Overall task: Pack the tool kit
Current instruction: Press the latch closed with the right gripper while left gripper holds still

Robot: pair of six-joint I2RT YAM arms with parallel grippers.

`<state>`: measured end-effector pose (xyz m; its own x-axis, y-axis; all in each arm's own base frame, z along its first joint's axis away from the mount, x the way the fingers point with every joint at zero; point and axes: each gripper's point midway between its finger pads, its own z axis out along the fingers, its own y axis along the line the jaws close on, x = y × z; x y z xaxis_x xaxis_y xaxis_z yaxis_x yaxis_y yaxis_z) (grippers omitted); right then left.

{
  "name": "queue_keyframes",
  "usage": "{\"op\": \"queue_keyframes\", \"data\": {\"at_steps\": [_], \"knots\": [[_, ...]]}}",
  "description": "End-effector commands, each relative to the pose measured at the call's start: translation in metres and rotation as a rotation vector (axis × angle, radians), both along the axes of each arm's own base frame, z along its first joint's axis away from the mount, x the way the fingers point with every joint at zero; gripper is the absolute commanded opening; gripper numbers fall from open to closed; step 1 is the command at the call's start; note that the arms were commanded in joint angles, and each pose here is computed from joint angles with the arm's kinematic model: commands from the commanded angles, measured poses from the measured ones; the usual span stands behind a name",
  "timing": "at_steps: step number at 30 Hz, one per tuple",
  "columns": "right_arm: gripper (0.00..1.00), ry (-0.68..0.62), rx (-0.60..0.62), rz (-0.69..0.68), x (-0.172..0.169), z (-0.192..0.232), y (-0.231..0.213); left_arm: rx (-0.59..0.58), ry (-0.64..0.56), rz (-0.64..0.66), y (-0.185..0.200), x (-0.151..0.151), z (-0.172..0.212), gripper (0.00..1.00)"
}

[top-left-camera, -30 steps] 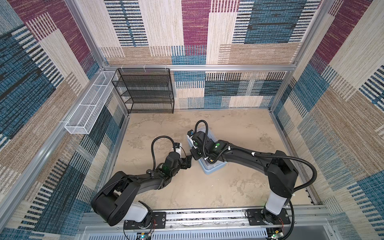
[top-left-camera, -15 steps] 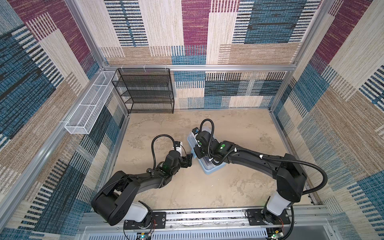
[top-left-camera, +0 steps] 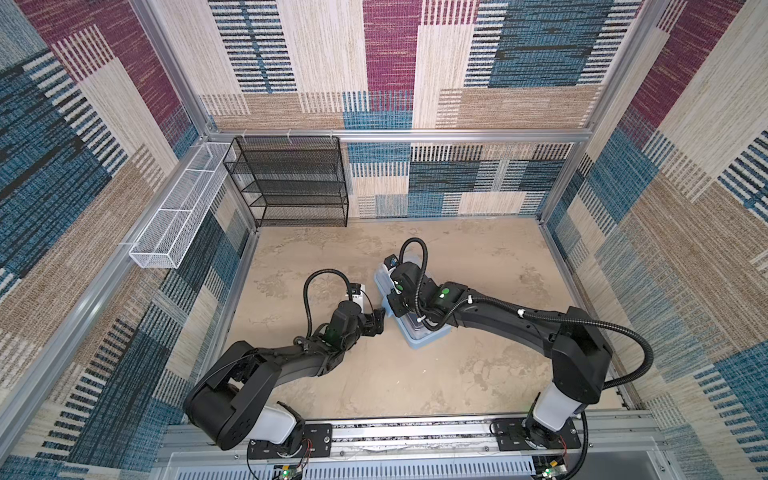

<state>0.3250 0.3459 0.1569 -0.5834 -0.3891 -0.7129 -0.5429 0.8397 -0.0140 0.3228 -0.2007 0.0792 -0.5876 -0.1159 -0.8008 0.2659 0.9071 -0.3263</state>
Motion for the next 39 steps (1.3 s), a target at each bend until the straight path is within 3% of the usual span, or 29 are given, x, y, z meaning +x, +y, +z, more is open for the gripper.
{"op": "queue_keyframes", "data": {"at_steps": [1,39], "knots": [[0.13,0.004,0.006,0.006,0.001,0.000,0.006,-0.003,0.007,-0.015,-0.003,-0.001,-0.001,0.84],[0.09,0.050,-0.125,0.012,-0.003,-0.033,0.012,0.002,0.016,-0.004,0.000,0.000,-0.002,0.84]]}}
